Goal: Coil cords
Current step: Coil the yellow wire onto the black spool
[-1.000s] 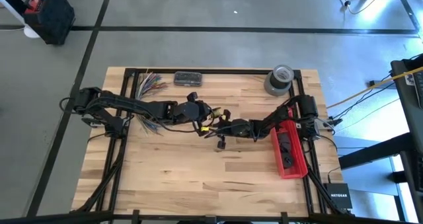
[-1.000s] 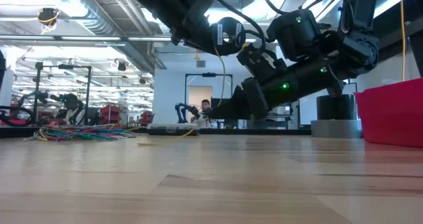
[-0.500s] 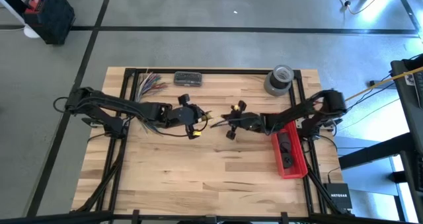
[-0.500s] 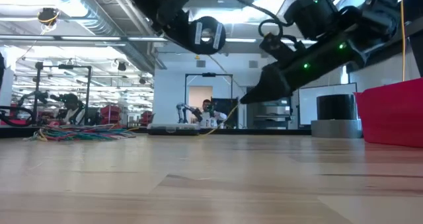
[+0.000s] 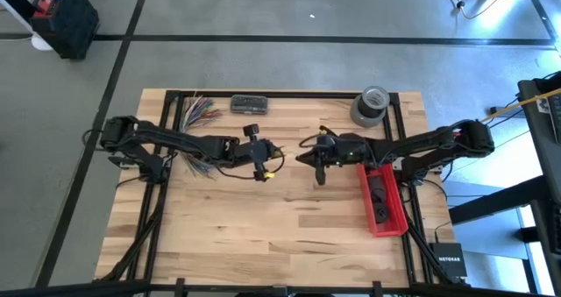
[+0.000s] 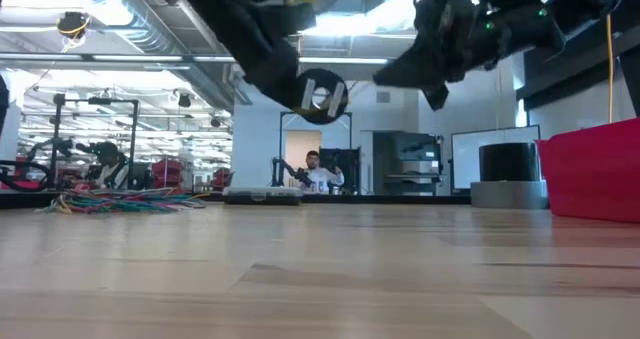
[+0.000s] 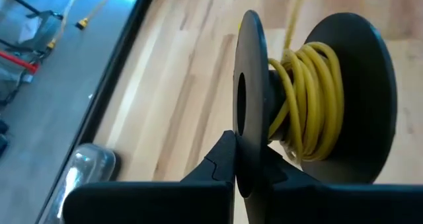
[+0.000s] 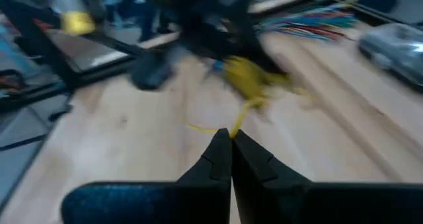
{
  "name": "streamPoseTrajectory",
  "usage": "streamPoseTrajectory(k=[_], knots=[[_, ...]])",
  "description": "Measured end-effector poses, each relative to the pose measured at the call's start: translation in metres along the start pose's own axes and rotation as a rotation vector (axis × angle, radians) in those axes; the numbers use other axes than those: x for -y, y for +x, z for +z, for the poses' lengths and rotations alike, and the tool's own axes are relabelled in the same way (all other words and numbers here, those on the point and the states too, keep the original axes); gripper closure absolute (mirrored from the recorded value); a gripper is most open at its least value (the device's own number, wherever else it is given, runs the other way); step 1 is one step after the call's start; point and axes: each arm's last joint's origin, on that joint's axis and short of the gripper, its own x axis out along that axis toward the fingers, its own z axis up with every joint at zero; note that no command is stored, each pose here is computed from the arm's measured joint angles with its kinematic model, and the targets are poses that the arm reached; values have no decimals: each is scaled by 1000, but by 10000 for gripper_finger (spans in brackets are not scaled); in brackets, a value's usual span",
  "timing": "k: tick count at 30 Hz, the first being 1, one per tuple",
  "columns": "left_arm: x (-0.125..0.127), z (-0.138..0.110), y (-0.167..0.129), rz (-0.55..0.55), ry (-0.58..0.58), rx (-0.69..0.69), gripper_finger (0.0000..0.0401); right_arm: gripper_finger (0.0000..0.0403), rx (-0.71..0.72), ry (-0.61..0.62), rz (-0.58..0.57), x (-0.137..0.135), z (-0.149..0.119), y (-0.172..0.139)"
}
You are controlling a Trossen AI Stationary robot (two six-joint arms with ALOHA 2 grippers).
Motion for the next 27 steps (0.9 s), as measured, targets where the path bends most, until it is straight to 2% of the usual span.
streamPoseTrajectory(k=[11, 18, 27], knots=[[8, 9, 28, 28, 15, 117, 401, 400, 56, -10, 63, -6, 16, 20], [7, 13, 30, 32, -84, 168, 401, 399, 6, -39, 83, -7, 17, 46], [6, 17, 31, -14, -202, 211, 401, 399, -28, -102, 23, -8, 25, 52]])
